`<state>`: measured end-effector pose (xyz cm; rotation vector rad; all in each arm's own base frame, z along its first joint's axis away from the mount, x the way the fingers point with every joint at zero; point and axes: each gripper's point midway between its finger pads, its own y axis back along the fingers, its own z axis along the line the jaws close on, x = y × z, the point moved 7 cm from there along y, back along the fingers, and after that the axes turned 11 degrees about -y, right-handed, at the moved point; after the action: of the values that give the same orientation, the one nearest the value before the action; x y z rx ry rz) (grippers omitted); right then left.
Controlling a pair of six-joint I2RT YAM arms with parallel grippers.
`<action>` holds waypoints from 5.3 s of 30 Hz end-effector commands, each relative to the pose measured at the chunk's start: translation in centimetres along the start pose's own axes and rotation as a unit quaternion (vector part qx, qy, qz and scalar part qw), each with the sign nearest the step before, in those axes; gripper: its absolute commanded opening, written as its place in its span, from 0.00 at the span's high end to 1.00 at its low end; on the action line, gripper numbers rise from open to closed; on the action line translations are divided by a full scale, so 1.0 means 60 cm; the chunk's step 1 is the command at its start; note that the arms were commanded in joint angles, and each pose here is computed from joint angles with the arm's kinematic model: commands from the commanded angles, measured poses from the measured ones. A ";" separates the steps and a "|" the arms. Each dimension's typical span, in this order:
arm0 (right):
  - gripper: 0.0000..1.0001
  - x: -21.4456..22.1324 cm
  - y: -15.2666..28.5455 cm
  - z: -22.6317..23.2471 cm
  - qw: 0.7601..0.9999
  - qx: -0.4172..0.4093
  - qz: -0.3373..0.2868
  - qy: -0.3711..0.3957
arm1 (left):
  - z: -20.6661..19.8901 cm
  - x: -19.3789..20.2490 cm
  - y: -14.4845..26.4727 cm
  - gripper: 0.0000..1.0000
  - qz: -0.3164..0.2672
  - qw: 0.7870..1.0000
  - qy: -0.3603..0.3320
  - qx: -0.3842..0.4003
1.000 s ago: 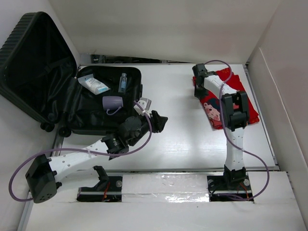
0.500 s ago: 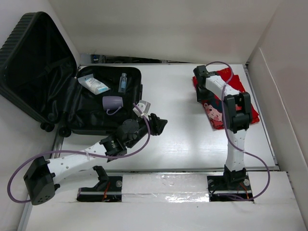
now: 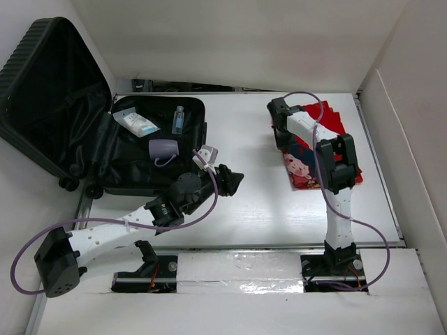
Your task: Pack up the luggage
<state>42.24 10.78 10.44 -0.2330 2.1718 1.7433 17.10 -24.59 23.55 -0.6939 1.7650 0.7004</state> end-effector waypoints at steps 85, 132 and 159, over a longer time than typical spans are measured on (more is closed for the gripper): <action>0.28 0.240 0.375 -0.169 0.752 -0.383 -0.515 -0.150 | 0.237 -0.247 -0.240 1.00 0.090 0.984 0.053 -0.147; 1.00 0.238 0.372 -0.128 0.764 -0.439 -0.470 -0.050 | 0.457 -0.264 0.398 0.69 -0.080 0.506 0.061 -0.857; 0.60 0.235 0.358 -0.080 0.776 -0.462 -0.429 -0.001 | 0.503 -0.262 0.316 1.00 0.019 0.586 0.012 -0.810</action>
<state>20.57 11.89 23.30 -1.1430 0.7581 2.0241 25.16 16.40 33.01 -1.8950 0.4901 2.4797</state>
